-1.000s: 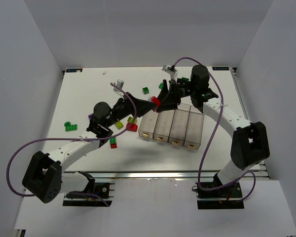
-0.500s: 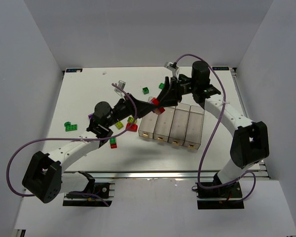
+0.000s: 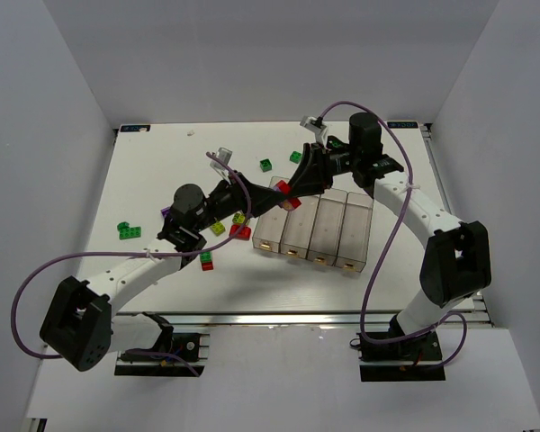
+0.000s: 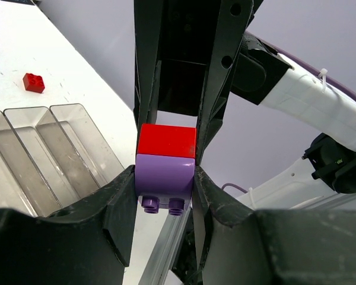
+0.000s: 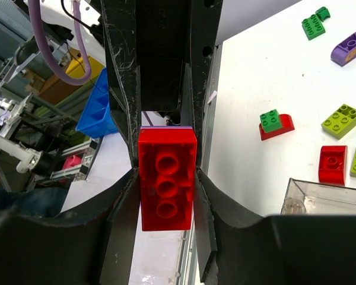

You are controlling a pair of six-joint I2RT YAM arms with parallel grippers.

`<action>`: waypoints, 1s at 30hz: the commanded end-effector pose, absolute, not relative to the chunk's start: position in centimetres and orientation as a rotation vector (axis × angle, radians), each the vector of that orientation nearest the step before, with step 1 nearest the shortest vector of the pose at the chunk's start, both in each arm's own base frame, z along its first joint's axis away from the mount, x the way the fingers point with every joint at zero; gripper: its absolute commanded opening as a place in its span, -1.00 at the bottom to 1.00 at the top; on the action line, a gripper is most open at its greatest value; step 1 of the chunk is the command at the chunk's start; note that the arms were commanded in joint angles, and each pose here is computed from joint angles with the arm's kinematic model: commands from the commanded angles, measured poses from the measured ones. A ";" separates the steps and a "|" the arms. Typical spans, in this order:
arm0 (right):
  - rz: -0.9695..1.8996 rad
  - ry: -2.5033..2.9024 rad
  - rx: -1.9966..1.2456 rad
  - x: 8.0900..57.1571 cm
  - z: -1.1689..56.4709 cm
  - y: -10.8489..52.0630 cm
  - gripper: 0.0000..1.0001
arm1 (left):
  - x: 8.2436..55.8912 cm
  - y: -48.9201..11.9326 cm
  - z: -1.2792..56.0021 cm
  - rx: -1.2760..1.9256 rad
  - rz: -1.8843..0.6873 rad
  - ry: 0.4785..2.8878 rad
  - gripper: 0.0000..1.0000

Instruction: Sort the legos into containers by color

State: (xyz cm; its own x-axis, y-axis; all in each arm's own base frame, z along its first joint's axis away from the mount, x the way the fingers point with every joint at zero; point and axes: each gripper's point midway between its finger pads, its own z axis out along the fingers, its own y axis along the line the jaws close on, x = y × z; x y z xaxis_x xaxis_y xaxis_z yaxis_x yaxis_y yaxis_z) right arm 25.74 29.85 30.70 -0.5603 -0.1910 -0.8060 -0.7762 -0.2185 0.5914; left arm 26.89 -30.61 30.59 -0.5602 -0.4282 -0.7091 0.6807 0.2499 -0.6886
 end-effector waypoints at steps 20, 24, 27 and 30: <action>1.161 1.910 -0.978 35.6 23.6 24.5 -1.00 | 32.9 -27.6 24.8 0.053 -1.099 1.888 -0.71; 1.079 1.926 -0.966 35.7 22.8 23.7 -1.00 | 36.1 -26.6 21.1 0.017 -0.854 2.066 -0.69; 1.059 1.928 -0.961 35.5 22.5 23.5 -1.00 | 38.5 -26.6 19.9 0.021 -0.722 2.124 -0.59; 1.036 1.942 -0.955 35.6 22.2 23.3 -1.00 | 40.4 -26.2 17.8 0.020 -0.579 2.202 -0.39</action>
State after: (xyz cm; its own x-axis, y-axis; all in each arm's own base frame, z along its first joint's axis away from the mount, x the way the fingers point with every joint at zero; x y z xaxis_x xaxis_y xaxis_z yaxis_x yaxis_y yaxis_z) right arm 35.52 23.86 20.95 -0.5265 -0.2522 -0.8119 -0.8269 0.3741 0.4199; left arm 39.36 -28.31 19.04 -0.6432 -0.2654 -0.7182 0.2751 0.7953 -0.5402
